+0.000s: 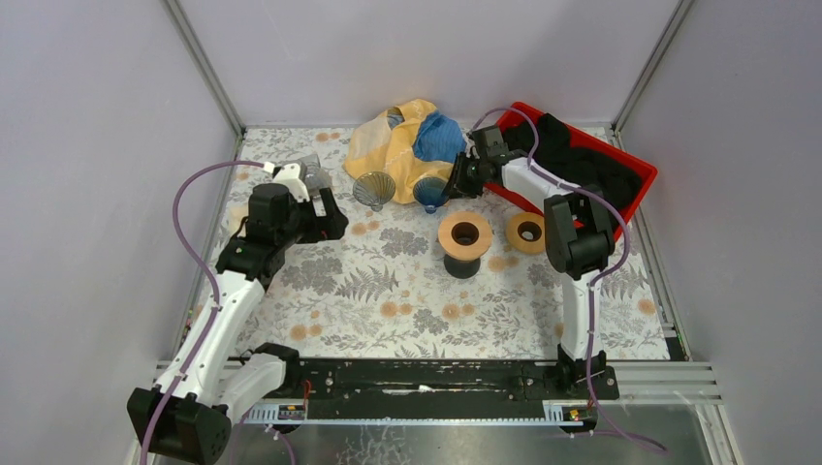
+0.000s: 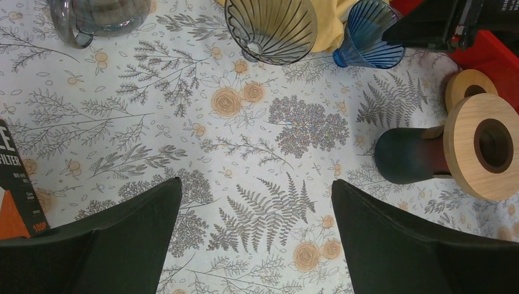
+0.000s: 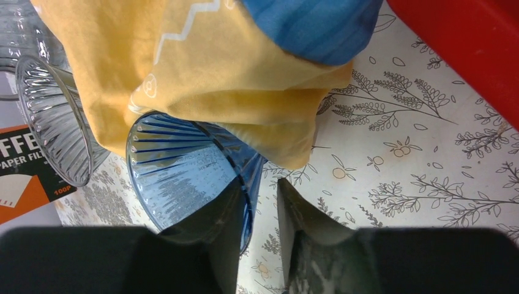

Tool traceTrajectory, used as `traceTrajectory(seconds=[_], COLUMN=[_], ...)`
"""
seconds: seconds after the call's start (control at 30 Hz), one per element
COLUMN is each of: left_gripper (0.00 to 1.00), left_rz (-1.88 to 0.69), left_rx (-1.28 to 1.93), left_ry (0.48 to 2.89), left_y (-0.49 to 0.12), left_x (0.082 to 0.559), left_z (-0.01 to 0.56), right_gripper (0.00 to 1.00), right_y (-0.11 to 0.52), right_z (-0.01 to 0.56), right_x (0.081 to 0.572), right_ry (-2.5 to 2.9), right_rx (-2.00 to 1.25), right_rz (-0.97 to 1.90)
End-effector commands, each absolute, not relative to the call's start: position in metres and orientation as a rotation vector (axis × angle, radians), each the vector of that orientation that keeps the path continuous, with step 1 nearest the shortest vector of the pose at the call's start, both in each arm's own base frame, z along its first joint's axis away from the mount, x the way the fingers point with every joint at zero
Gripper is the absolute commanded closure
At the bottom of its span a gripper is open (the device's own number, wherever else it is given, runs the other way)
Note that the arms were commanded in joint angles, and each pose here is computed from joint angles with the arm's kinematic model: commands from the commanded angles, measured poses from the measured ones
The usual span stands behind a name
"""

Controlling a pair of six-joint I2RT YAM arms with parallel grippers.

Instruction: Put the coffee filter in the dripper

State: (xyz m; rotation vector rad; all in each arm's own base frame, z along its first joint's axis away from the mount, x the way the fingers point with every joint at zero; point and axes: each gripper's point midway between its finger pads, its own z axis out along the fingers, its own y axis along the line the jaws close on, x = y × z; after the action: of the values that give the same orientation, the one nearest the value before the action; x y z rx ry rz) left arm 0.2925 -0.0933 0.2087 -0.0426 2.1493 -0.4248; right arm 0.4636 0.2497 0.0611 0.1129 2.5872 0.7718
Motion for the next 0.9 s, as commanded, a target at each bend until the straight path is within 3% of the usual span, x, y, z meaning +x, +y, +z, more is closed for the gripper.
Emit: traceTrajectory(seconds=[0.0, 0.33, 0.87], left_gripper=[0.0, 0.0, 0.0], left_rz=[-0.459, -0.49, -0.554], left_rx=[-0.052, -0.049, -0.04], left_ry=[2.106, 2.107, 2.125], left_y=[-0.095, -0.098, -0.107], left_x=[0.3, 0.3, 0.3], left_z=[0.214, 0.213, 0.209], right_gripper=[0.72, 0.95, 0.96], right_y=[0.258, 0.251, 0.231], right_z=[0.093, 0.133, 0.233], right_x=[0.478, 0.466, 0.426], right_ry=[2.509, 2.463, 2.33], right_rx=[0.098, 0.071, 0.004], right_rz=[0.834, 0.827, 0.806])
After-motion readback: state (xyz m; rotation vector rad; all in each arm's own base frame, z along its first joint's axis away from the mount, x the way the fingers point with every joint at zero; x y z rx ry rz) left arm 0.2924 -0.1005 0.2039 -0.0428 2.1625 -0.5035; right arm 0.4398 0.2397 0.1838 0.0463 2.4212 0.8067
